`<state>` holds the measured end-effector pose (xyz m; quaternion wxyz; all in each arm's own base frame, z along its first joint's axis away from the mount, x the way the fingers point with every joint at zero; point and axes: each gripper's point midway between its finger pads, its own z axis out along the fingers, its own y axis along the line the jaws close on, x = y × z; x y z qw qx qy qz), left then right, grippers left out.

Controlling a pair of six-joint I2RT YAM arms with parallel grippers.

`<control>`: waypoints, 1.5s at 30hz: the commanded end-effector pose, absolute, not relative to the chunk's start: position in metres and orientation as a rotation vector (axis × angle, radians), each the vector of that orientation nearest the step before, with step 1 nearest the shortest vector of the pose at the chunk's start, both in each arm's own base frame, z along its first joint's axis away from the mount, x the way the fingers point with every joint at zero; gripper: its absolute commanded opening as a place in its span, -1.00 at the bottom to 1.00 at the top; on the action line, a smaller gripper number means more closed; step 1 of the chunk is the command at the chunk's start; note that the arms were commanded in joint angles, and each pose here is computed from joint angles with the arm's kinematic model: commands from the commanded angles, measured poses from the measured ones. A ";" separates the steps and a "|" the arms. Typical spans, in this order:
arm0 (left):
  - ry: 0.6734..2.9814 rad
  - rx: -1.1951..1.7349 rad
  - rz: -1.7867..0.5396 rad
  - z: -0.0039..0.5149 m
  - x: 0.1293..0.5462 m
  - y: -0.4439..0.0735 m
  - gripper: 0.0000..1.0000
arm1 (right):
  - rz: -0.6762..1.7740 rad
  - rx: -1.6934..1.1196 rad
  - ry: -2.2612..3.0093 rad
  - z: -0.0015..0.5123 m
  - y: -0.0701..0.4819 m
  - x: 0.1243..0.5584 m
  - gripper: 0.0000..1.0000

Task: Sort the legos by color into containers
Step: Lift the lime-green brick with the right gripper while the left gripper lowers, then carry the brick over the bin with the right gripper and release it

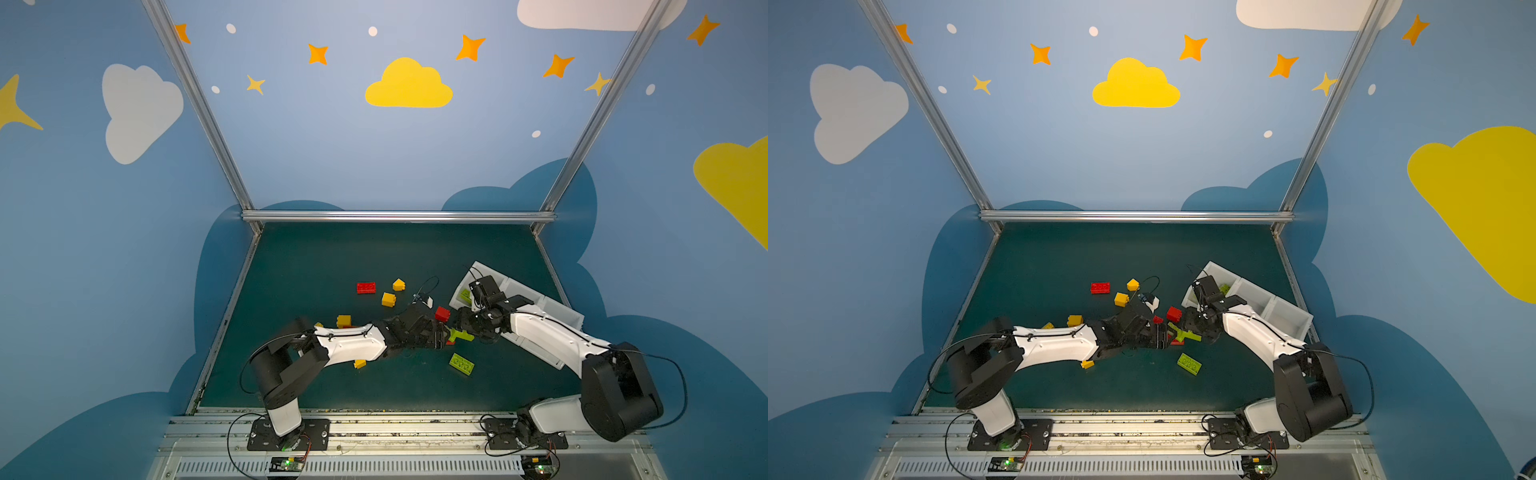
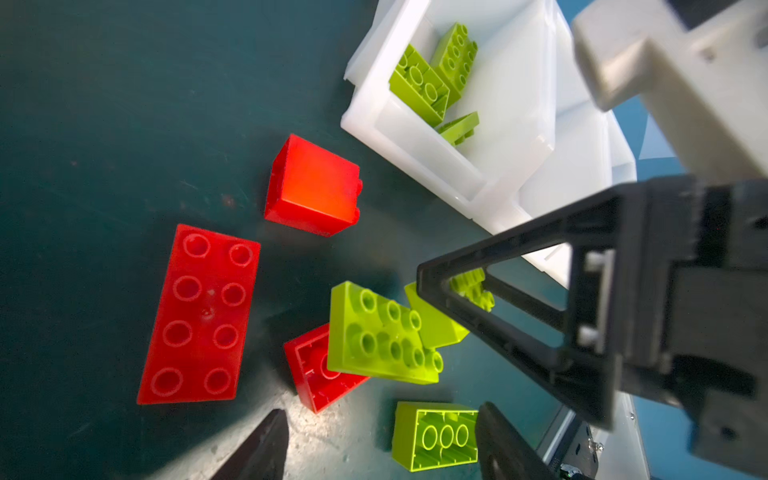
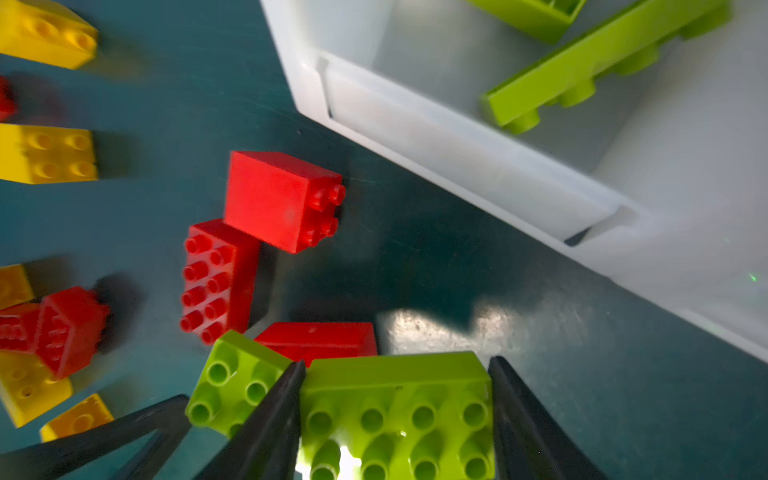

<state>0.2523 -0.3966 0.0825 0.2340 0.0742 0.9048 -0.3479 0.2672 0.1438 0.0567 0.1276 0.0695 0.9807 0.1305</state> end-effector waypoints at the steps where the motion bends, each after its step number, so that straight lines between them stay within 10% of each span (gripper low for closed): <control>1: 2.507 0.193 -0.915 0.074 0.257 -0.392 0.41 | 0.369 0.179 2.855 0.054 0.145 0.271 0.10; 13: 2.558 0.202 -0.879 0.060 0.267 -0.401 0.38 | 0.430 0.175 2.848 0.058 0.152 0.270 -0.38; 45: 2.444 0.149 -0.794 0.098 0.266 -0.357 0.44 | 0.249 0.238 2.659 0.132 0.116 0.325 -0.37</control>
